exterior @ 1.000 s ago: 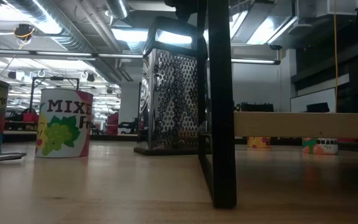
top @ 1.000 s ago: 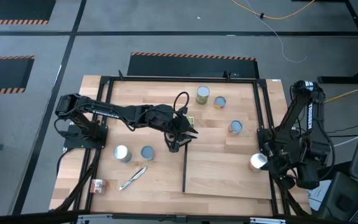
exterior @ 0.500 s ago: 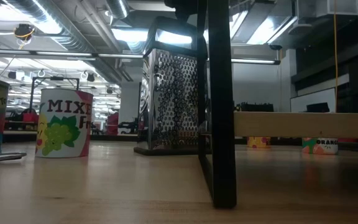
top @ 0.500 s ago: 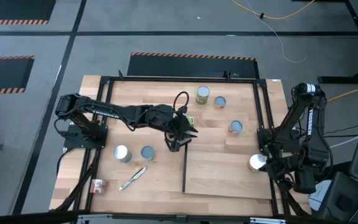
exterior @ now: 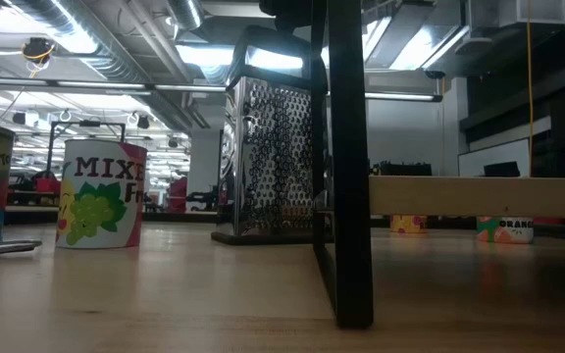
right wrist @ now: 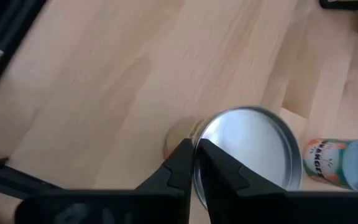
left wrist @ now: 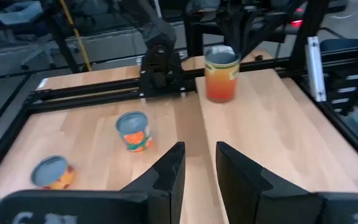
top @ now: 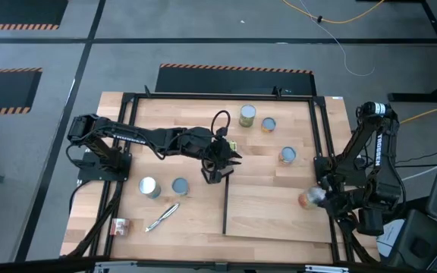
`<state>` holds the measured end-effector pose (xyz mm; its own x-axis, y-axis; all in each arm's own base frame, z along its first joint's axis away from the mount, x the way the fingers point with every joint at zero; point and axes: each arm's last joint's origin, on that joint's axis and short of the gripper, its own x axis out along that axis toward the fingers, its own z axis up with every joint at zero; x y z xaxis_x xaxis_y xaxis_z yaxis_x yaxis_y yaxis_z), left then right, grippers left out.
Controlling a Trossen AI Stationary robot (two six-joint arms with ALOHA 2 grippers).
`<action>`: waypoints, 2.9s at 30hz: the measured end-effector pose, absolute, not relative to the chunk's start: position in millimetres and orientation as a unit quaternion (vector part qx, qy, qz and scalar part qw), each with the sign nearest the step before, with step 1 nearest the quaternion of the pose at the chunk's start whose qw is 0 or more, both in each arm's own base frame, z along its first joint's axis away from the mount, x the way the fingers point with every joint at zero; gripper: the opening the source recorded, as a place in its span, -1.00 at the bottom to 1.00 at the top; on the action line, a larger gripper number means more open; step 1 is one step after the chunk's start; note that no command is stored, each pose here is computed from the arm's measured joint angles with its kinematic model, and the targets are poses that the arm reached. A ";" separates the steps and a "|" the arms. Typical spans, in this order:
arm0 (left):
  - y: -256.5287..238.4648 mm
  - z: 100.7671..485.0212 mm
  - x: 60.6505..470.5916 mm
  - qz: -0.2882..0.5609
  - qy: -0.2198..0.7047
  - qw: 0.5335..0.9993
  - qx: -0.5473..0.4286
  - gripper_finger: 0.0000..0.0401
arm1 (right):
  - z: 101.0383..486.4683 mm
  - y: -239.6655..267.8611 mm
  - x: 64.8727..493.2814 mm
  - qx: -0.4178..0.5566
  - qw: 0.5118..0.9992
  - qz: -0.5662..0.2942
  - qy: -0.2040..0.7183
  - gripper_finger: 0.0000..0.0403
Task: Pick and place cans onto a shelf
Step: Put the large canned pineapple on the shelf, then put the canned mixed fruit on the shelf
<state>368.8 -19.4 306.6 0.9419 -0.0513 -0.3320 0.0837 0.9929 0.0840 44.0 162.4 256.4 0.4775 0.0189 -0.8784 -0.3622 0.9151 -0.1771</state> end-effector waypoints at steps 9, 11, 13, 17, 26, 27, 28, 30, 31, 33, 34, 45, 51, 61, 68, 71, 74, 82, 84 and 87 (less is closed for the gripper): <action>-19.4 306.7 368.9 -0.033 0.167 0.984 0.047 -0.59 | 256.0 160.0 43.3 -0.182 0.836 0.109 0.507 -0.82; -19.4 306.7 368.9 -0.033 0.167 0.984 0.047 -0.59 | 255.9 160.0 43.2 -0.182 0.835 0.110 0.508 -0.82; -19.4 306.8 368.9 -0.033 0.167 0.984 0.047 -0.59 | 255.9 160.0 43.2 -0.183 0.834 0.110 0.508 -0.82; -19.4 306.8 368.9 -0.033 0.167 0.984 0.047 -0.59 | 255.9 160.0 43.2 -0.192 0.832 0.116 0.507 -0.82; -19.5 306.8 368.9 -0.034 0.167 0.984 0.047 -0.59 | 267.7 163.2 41.5 -0.180 0.815 0.148 0.531 -0.82; -19.5 306.7 368.9 -0.034 0.167 0.984 0.047 -0.59 | 271.5 164.1 41.7 -0.178 0.816 0.153 0.528 -0.82; -19.5 306.8 368.9 -0.034 0.167 0.984 0.047 -0.59 | 275.5 164.4 41.8 -0.178 0.817 0.157 0.526 -0.82; -19.5 306.8 368.9 -0.034 0.167 0.984 0.047 -0.59 | 283.0 164.7 41.8 -0.178 0.817 0.163 0.523 -0.82; -19.5 306.7 368.9 -0.034 0.167 0.984 0.047 -0.59 | 286.7 164.6 41.9 -0.177 0.818 0.164 0.522 -0.82; -19.5 306.8 368.9 -0.034 0.167 0.984 0.047 -0.59 | 293.7 163.7 41.9 -0.176 0.820 0.164 0.519 -0.82; -19.5 306.8 368.9 -0.034 0.167 0.984 0.047 -0.59 | 296.8 163.4 42.0 -0.176 0.822 0.163 0.516 -0.82; -30.9 335.8 356.5 -0.020 0.097 0.994 0.043 -0.59 | 315.0 161.3 56.5 -0.248 0.892 0.108 0.362 -0.82; -51.0 357.9 325.5 -0.023 0.108 0.994 0.024 -0.59 | 318.2 157.4 69.5 -0.243 0.916 0.045 0.315 -0.82; -91.7 365.1 264.5 -0.031 0.219 0.974 -0.040 -0.59 | 322.9 145.1 101.6 -0.188 0.941 -0.076 0.271 -0.77; -113.6 339.6 237.0 0.001 0.362 0.927 -0.098 -0.59 | 325.4 134.0 125.5 -0.135 0.944 -0.139 0.266 -0.41; -119.4 325.8 234.1 0.040 0.408 0.906 -0.107 -0.59 | 326.2 127.1 135.0 -0.122 0.942 -0.165 0.266 -0.29; -125.0 315.2 234.9 0.062 0.434 0.893 -0.102 -0.59 | 327.1 119.9 144.0 -0.119 0.938 -0.188 0.267 -0.26; -142.0 282.0 252.5 0.081 0.485 0.867 -0.077 -0.59 | 326.2 101.4 165.1 -0.118 0.922 -0.178 0.324 -0.25; -145.1 272.9 257.0 0.084 0.498 0.860 -0.069 -0.59 | 325.2 97.7 171.0 -0.123 0.920 -0.171 0.329 -0.25; -148.0 260.3 261.9 0.094 0.519 0.848 -0.057 -0.59 | 323.2 93.3 180.0 -0.135 0.920 -0.149 0.337 -0.25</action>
<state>261.9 -148.0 260.3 0.4439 0.1004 -0.8905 -0.2185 0.9758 0.0011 180.0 93.3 323.2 0.7285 -0.3647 -0.5799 0.1825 0.9192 -0.3489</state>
